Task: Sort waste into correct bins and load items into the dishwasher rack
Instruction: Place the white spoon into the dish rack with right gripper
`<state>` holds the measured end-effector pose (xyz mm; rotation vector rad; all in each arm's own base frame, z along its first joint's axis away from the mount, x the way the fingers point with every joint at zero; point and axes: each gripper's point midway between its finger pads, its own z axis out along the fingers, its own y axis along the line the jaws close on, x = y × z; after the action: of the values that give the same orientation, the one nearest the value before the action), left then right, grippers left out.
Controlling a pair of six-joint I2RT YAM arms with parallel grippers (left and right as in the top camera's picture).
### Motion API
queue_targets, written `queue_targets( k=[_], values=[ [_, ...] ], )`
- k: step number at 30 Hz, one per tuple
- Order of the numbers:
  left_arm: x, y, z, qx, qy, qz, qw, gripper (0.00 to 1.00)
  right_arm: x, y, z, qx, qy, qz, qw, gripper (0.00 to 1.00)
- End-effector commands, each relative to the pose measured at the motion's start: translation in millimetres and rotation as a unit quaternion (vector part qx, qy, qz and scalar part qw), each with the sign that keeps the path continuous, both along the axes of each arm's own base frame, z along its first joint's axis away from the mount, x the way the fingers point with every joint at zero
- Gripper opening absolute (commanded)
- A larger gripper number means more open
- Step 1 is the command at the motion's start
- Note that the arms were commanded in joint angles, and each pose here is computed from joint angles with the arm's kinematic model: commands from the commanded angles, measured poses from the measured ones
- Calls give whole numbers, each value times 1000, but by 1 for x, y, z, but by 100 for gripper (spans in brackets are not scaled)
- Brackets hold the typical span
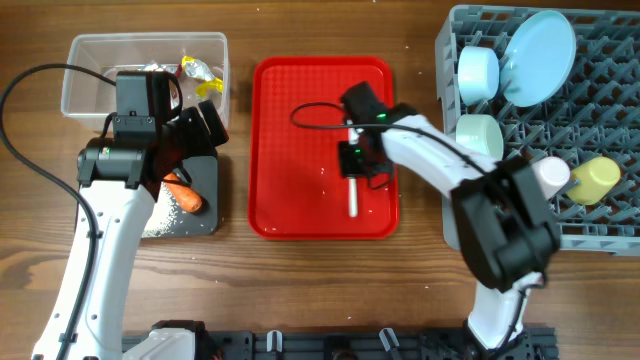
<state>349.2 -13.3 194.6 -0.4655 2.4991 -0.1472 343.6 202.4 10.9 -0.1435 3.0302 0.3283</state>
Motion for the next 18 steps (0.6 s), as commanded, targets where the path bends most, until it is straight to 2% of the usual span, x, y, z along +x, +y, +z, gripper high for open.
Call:
queue_targets(
  k=[1,5,8,10,13,16,18],
  values=[
    [-1,1,4,-5,-6,4,1000,100,26,-40,84,25,-96,-51,994,4],
    [-1,1,4,-5,-6,4,1000,100,36,-119,172,43,-191,-180,964,4],
    [-1,1,4,-5,-6,4,1000,100,32,-217,212,5,-249,-313,917,4],
    [-1,1,4,-5,-6,4,1000,100,25,-285,212,-33,-252,-405,878,4],
    [-1,1,4,-5,-6,4,1000,100,19,-349,201,-51,-246,-498,830,4],
    [-1,1,4,-5,-6,4,1000,100,25,-397,175,-42,-232,-584,777,4],
    [-1,1,4,-5,-6,4,1000,100,29,-411,155,-40,-216,-615,757,4]
  ],
)
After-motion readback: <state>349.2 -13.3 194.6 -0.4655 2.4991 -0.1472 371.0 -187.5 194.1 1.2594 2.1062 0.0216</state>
